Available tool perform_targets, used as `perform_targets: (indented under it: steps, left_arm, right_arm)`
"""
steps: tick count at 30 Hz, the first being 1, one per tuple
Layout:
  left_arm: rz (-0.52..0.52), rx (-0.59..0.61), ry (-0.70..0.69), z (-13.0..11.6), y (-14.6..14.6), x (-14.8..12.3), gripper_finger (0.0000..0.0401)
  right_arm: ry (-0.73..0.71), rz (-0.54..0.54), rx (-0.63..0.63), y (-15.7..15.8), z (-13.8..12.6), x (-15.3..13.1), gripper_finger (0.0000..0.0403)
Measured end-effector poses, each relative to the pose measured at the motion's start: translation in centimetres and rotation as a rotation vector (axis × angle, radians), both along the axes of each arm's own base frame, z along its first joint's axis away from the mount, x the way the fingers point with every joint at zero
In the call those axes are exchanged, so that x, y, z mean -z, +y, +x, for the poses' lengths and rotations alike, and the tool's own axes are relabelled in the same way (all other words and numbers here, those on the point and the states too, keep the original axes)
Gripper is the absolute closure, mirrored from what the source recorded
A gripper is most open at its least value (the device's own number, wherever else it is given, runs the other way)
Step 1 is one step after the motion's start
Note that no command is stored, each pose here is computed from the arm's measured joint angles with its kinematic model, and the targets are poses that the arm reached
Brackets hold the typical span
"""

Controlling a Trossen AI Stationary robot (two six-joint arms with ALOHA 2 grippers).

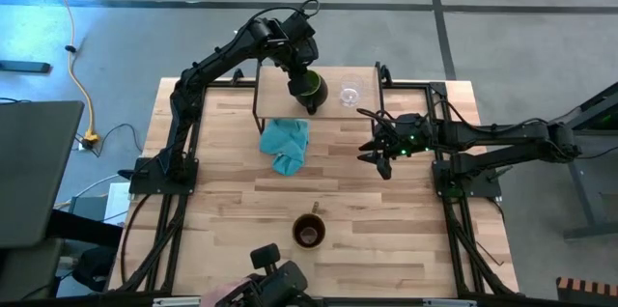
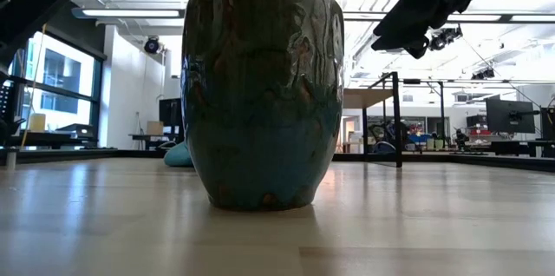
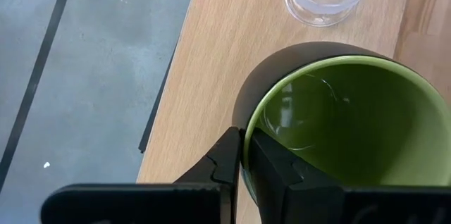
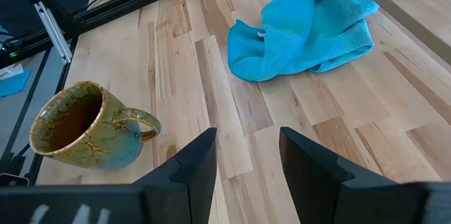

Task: Stack small to large cups/mugs on shelf
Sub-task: Put the black mug on the shelf

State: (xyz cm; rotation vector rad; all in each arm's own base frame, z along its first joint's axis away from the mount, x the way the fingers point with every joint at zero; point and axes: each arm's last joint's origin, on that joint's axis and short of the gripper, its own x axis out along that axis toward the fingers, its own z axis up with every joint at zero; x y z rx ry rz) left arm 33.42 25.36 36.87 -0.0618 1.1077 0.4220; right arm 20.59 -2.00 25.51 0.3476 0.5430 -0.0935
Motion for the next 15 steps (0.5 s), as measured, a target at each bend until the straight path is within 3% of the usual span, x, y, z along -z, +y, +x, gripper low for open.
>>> perform_targets:
  steps: [15]
  left_arm:
    - [0.006,-0.002,-0.002,0.03,0.04,-0.02,0.0382]
  right_arm:
    - [0.0,0.0,0.0,0.0,0.0,0.0,0.0258]
